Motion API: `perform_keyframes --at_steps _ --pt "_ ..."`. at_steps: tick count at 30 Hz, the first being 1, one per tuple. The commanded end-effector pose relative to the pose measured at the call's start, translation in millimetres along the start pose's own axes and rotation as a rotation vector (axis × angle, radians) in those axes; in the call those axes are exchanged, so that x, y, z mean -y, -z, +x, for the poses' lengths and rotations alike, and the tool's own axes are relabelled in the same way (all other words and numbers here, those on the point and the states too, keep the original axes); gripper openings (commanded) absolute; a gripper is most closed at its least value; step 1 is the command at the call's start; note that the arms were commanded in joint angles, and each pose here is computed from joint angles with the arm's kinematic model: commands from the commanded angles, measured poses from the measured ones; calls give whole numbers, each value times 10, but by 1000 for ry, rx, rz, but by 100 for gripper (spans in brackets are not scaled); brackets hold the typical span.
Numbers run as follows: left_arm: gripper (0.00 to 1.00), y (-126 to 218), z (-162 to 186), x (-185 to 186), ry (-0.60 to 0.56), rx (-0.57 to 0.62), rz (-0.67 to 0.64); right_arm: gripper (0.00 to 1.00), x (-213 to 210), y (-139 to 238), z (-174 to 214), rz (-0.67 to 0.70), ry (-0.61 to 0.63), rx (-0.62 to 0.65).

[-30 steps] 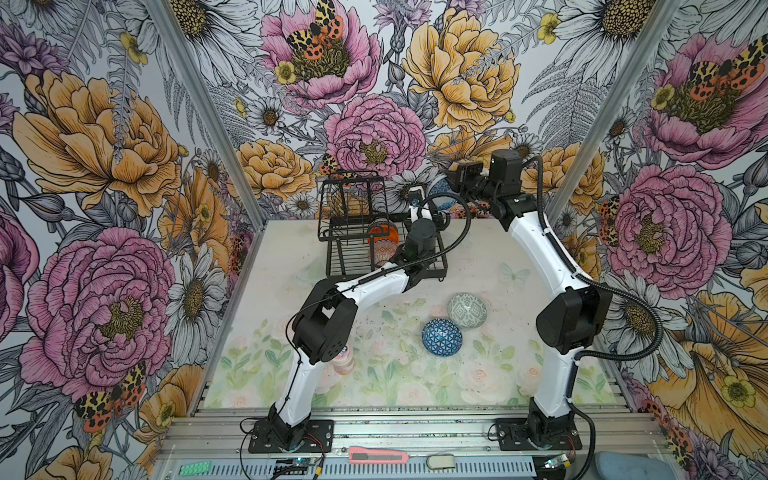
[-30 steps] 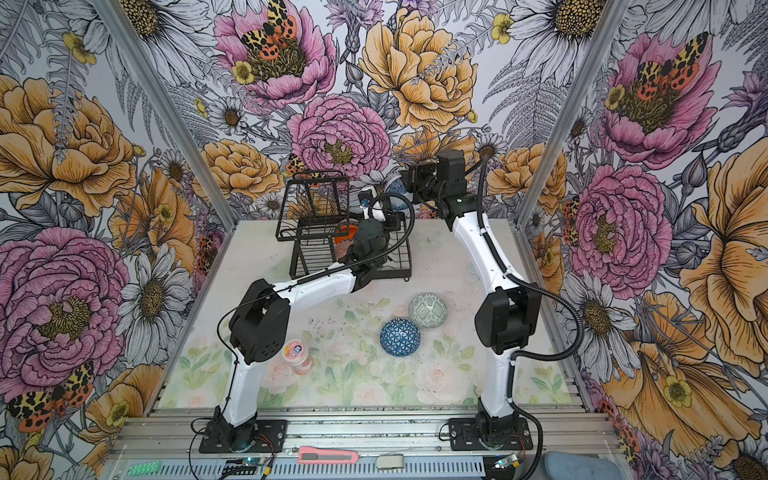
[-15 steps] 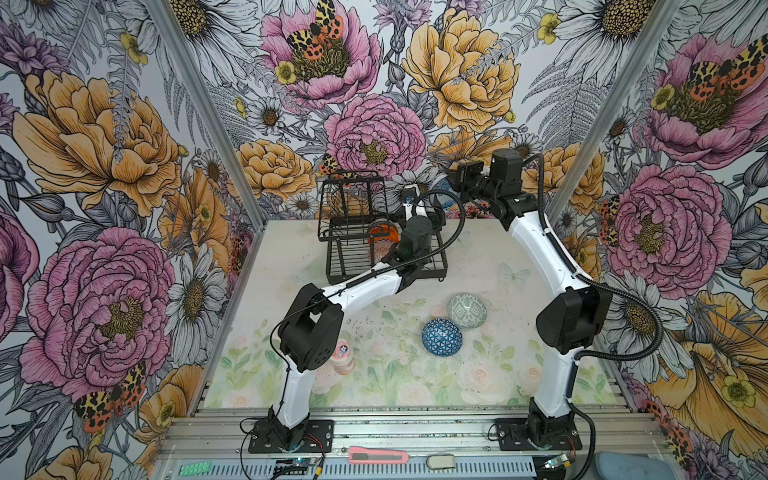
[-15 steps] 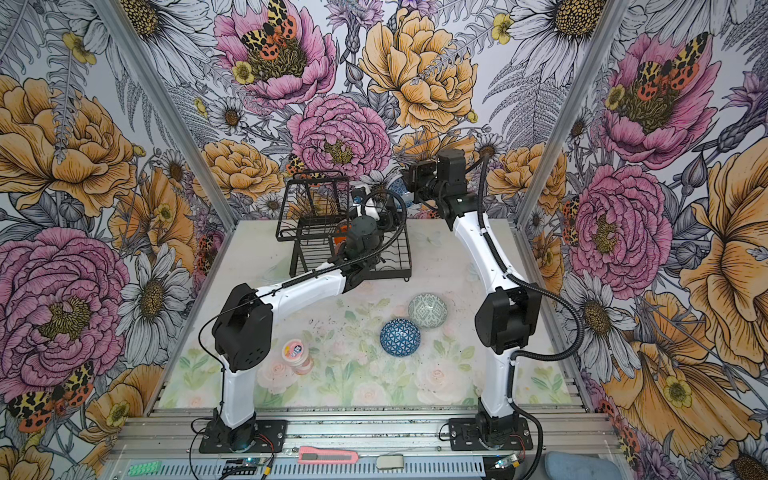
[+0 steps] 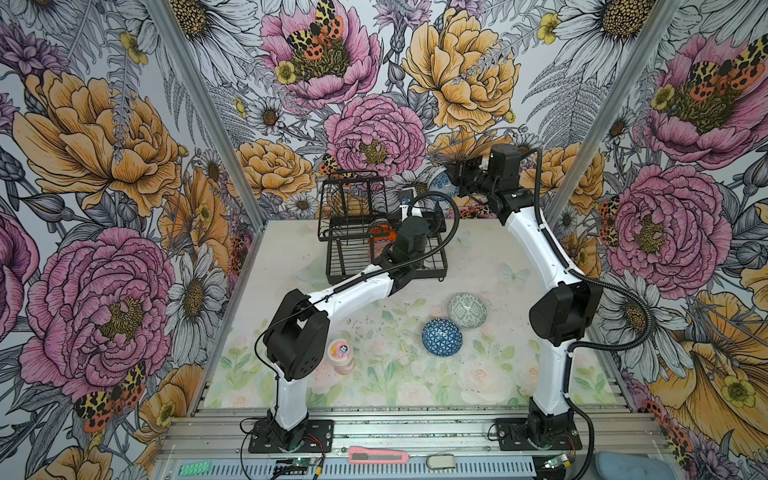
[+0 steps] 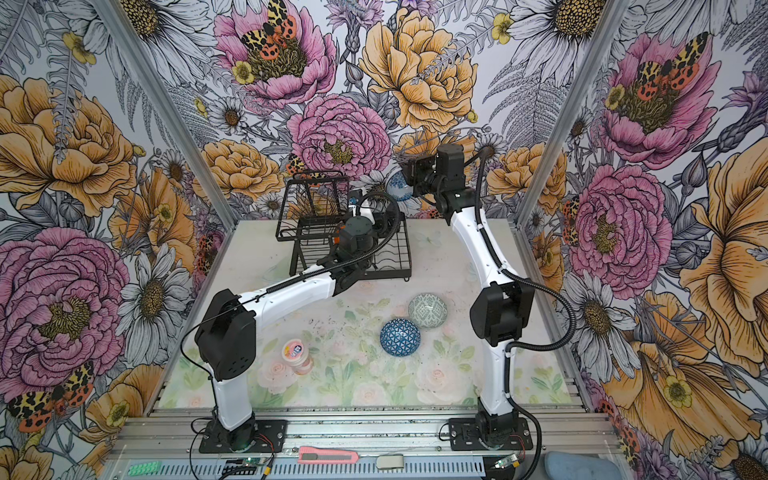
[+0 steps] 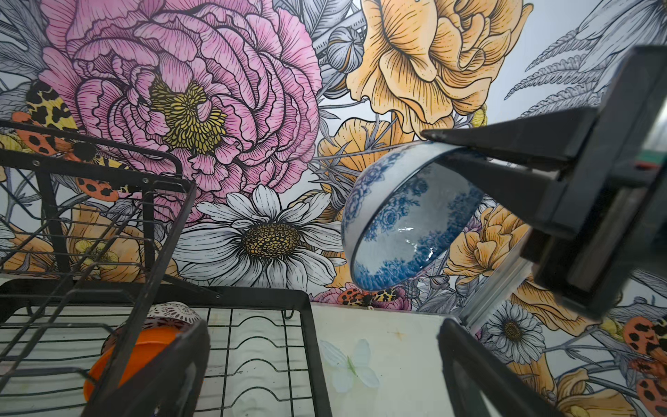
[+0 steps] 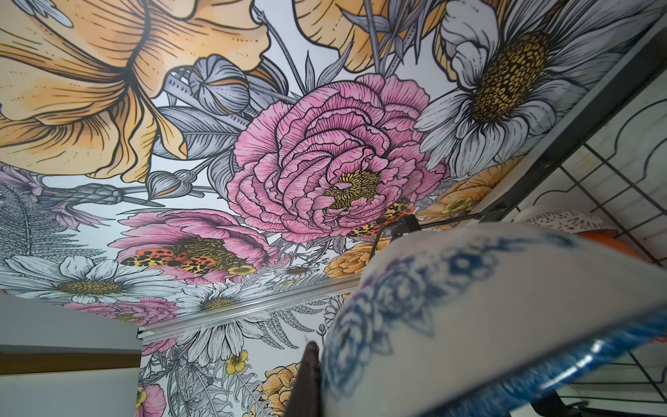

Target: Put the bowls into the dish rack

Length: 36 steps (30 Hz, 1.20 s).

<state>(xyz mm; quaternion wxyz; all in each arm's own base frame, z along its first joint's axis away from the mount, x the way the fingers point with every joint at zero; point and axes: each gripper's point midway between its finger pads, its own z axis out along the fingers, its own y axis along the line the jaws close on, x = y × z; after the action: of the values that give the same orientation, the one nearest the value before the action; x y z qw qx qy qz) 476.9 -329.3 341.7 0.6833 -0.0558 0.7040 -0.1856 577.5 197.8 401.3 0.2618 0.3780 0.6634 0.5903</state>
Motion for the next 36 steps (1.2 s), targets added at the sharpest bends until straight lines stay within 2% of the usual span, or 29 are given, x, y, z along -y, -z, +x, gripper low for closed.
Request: perform_keyframes --at_steps 1,3,4,10,14,18,20,24,36 --pt "99 86 -176 31 37 -34 51 0 -404 89 -67 -114 111 25" --pt "99 63 -132 4 51 -73 59 0 -446 89 -87 -125 153 26" --pt "99 138 -346 1 76 -60 69 0 -498 102 -77 -141 181 18" --pt "99 191 -533 -48 91 -123 83 0 -612 100 128 -188 433 -42" --pt "99 232 -658 -91 93 -170 95 0 -486 91 197 -169 509 -46" --pt "99 255 -735 -204 113 -237 113 0 -490 85 301 -214 577 -48" --pt "99 269 -769 -277 131 -276 136 0 -433 53 271 -264 554 -21" --pt "99 270 -878 -425 153 -306 186 0 -270 49 93 -366 430 70" --pt "99 220 -909 -825 118 -376 163 0 424 -177 7 -284 367 138"
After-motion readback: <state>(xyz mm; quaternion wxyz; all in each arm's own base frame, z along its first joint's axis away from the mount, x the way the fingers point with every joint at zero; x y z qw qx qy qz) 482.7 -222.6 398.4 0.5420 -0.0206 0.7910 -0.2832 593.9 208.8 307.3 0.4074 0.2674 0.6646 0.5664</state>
